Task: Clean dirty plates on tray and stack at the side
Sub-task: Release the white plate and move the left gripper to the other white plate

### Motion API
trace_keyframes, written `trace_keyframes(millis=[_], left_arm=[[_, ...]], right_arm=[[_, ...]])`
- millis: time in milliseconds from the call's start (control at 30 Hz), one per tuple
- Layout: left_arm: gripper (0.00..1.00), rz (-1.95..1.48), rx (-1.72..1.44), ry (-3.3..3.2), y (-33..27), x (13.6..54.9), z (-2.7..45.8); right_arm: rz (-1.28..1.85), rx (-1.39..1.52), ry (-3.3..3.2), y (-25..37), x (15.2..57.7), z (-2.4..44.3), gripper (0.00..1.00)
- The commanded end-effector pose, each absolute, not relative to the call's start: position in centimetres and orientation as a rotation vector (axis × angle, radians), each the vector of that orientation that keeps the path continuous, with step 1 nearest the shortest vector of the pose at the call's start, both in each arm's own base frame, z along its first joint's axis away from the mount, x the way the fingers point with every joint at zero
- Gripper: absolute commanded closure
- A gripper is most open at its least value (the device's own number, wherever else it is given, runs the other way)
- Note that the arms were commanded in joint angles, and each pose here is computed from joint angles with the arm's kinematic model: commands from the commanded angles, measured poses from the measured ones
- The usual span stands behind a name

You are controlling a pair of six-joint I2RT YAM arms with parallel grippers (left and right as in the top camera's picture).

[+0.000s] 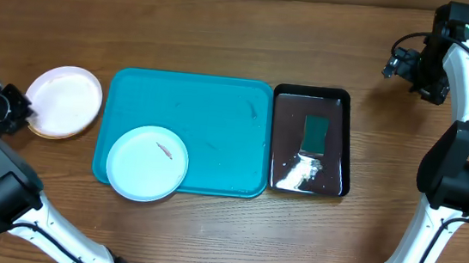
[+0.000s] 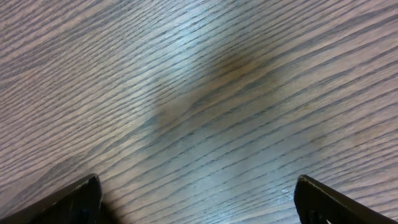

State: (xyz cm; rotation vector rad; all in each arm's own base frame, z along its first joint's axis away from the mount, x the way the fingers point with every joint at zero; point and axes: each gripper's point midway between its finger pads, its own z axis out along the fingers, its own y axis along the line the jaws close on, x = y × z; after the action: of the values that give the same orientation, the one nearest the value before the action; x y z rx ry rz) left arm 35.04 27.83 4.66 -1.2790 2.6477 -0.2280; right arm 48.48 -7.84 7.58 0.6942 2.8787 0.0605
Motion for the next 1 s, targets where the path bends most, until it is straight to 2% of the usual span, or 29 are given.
trace_keyframes(millis=[0,133,267,367,500,700,967], left_arm=[[0.43,-0.210,-1.294,2.657,27.1,35.2,4.9],[0.42,-0.256,-1.313,2.655,25.3,35.1,7.1],[0.42,-0.257,-1.300,2.626,22.5,34.5,12.3],[0.38,-0.273,-1.326,2.603,18.9,33.7,16.3],[0.41,-0.169,-1.220,2.730,14.1,31.7,18.7],[0.42,0.151,-1.137,2.954,10.1,28.6,17.6],[0.44,0.262,-1.076,3.142,7.5,25.5,12.2]], right_arm=[[0.059,0.694,2.816,-8.4,49.1,10.0,0.00],[0.059,0.694,2.816,-8.4,49.1,10.0,0.00],[0.059,0.694,2.816,-8.4,49.1,10.0,0.00],[0.059,0.694,2.816,-8.4,49.1,10.0,0.00],[0.059,0.694,2.816,-8.4,49.1,10.0,0.00],[0.059,0.694,2.816,-8.4,49.1,10.0,0.00],[0.059,0.694,2.816,-8.4,49.1,10.0,0.00]])
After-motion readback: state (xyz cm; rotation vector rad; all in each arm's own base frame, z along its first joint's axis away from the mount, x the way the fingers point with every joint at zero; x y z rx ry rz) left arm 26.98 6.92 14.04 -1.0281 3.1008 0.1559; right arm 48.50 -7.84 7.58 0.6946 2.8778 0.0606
